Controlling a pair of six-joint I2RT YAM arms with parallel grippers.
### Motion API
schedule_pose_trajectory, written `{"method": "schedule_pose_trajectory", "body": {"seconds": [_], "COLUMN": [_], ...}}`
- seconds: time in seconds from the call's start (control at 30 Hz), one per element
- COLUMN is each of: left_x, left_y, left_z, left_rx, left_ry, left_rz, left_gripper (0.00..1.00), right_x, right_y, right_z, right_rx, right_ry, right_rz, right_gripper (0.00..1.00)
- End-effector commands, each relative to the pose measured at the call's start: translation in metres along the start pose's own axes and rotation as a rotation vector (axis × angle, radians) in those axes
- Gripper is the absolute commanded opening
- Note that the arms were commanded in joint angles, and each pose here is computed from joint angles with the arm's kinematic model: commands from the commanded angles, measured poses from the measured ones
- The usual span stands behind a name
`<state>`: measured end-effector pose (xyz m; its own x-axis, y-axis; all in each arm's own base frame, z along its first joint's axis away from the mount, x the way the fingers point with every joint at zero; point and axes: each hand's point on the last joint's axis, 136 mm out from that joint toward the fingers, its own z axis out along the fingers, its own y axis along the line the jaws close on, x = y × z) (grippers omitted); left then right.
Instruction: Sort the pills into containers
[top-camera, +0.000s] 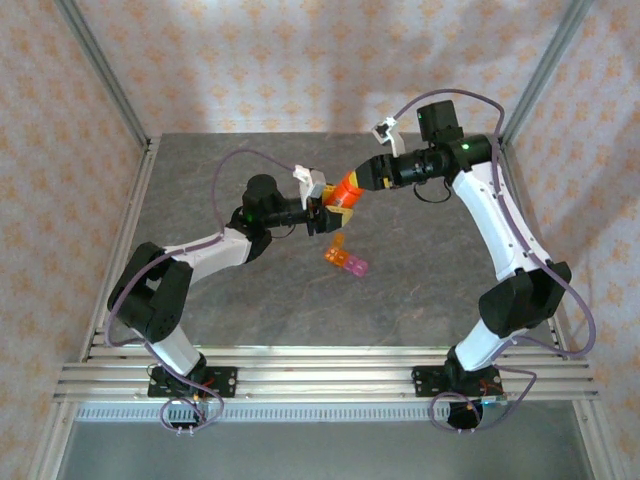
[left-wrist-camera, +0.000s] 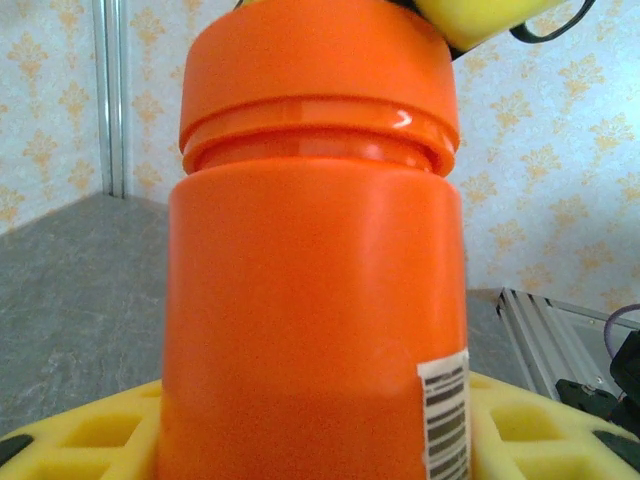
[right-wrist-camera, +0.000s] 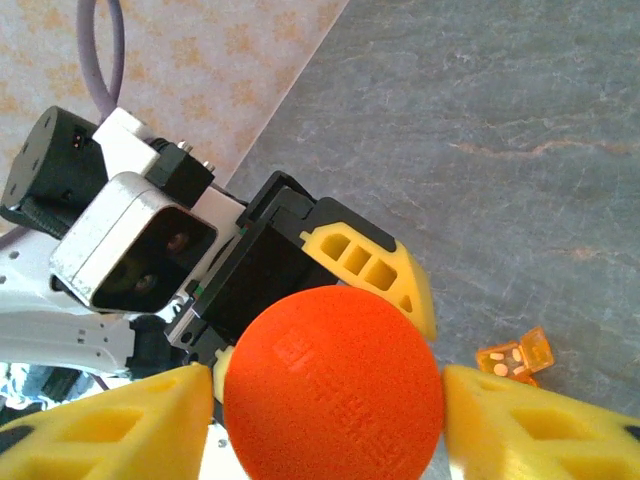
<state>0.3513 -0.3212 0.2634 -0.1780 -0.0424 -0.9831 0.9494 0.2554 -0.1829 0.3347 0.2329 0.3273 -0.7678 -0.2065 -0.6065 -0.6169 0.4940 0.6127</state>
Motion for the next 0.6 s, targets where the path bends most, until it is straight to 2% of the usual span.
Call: {"method": "schedule_pose_trajectory", "body": {"seconds": [0.0,0.1,0.23,0.37,0.57], "left_x": [-0.020,-0.020,-0.021,-0.023,-0.026], "left_y": [-0.001,-0.001,-0.001,0.000,0.006], "left_z": [0.000,0.000,0.000,0.000,-0.004], "left_rx": [0.022,0.023,0.019,0.011,-0.045], "left_ry": [-0.045,-0.045,-0.047,-0.058,-0.087], "left_rz": [0.044,0.042,0.044,0.052,0.091], "left_gripper": [0.00,0.00,0.00,0.00,0.00], "right_x": [0.007,0.010,0.012,0.011,0.014], "right_y": [0.002,0.000,-0.003,-0.017,-0.038], "right_z": [0.006,0.009,0.014,0.020,0.036], "right_rx": [-0.031,-0.028,-0.016,0.055,0.113], "right_ry": [0.030,0.045,0.047,0.009,-0.049], "right_rz": [0.007,0.014,0.038,0.115,0.330], "right_gripper": [0.53,0.45,0.39,0.38,0.39]}}
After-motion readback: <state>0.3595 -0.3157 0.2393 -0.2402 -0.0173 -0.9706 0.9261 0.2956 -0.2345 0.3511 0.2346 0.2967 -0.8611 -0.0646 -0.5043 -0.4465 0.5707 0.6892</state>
